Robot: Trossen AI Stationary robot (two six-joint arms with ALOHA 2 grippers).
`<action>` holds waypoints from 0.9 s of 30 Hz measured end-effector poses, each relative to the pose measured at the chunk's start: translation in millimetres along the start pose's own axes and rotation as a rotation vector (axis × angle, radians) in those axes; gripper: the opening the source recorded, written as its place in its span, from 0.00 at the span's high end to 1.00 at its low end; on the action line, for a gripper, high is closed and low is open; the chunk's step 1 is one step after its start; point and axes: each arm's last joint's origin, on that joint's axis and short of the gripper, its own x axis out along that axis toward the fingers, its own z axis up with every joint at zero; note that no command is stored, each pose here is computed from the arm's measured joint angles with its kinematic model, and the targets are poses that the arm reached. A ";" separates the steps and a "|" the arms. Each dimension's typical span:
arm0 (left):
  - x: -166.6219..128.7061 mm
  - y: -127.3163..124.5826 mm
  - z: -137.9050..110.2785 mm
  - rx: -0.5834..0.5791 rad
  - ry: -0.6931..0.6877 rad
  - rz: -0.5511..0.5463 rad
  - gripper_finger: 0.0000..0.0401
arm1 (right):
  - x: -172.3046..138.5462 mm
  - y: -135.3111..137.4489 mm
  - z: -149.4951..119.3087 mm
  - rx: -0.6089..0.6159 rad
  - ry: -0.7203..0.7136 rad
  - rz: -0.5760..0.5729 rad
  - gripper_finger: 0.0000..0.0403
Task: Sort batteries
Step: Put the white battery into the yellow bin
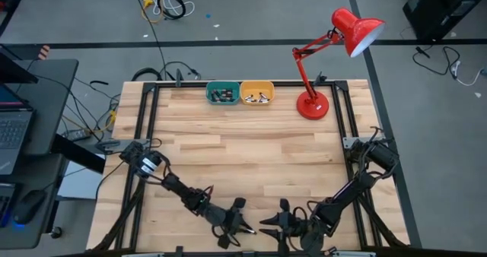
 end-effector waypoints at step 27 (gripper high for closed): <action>-58.7 177.8 82.3 -0.009 0.192 0.405 0.88 | -29.6 -59.1 52.0 -0.191 0.011 -0.510 0.74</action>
